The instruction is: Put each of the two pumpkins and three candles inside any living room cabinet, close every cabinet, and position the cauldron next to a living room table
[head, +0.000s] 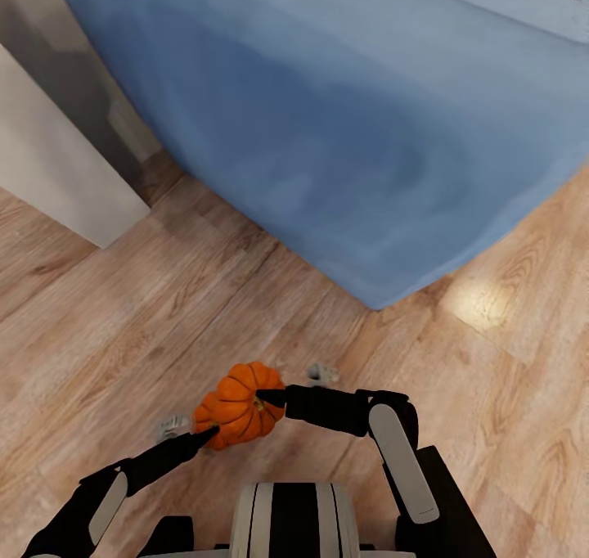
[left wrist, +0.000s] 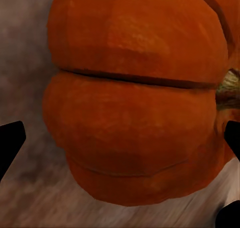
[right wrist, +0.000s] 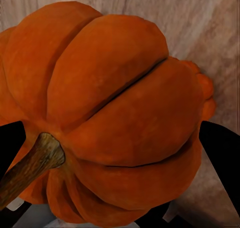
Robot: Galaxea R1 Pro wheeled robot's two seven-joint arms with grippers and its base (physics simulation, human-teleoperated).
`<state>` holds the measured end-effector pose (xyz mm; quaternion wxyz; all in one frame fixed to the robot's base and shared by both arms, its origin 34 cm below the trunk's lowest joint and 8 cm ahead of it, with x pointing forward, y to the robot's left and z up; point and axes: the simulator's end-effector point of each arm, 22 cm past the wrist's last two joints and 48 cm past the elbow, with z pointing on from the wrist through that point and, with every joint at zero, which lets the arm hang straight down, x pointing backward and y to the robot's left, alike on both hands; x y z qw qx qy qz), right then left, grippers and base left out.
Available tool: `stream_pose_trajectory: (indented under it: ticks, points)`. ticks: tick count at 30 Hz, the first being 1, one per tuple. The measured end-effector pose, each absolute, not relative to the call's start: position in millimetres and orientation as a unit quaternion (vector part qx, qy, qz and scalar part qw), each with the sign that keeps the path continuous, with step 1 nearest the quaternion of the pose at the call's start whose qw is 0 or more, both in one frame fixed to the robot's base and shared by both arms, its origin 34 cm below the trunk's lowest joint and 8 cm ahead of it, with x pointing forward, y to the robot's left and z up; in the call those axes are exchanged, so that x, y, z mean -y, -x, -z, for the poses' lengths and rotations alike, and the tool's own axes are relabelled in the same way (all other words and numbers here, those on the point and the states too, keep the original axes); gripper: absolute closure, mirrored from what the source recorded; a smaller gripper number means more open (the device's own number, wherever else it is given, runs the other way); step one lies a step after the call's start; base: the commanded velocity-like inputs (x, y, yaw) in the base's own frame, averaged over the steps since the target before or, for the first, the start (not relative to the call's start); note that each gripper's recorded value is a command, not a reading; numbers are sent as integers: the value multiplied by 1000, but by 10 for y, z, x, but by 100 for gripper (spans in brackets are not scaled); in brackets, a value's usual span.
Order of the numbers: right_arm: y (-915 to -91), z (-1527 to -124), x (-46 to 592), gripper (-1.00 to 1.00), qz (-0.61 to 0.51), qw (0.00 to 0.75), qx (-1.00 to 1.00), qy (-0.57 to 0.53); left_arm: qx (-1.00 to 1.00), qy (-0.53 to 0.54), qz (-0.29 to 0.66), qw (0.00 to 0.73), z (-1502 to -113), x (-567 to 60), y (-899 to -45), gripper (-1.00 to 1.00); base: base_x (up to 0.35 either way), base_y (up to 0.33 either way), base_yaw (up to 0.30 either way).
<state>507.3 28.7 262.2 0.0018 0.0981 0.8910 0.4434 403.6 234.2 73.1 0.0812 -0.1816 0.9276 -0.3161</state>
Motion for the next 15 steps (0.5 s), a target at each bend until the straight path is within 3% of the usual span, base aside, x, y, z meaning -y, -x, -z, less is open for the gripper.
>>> stream_pose_trajectory:
  ticks: [4,15]
  points:
    - [-5071,-2608,-276,100,-440,2,-893,-97,-928,182,316,82,-731,-2346,-4041,-100,0,-174,0]
    - [-5071,-2620,-288,100,-442,2,-892,-97,-928,181,316,82,-732,-2342,-4038,-100,42,-7,0]
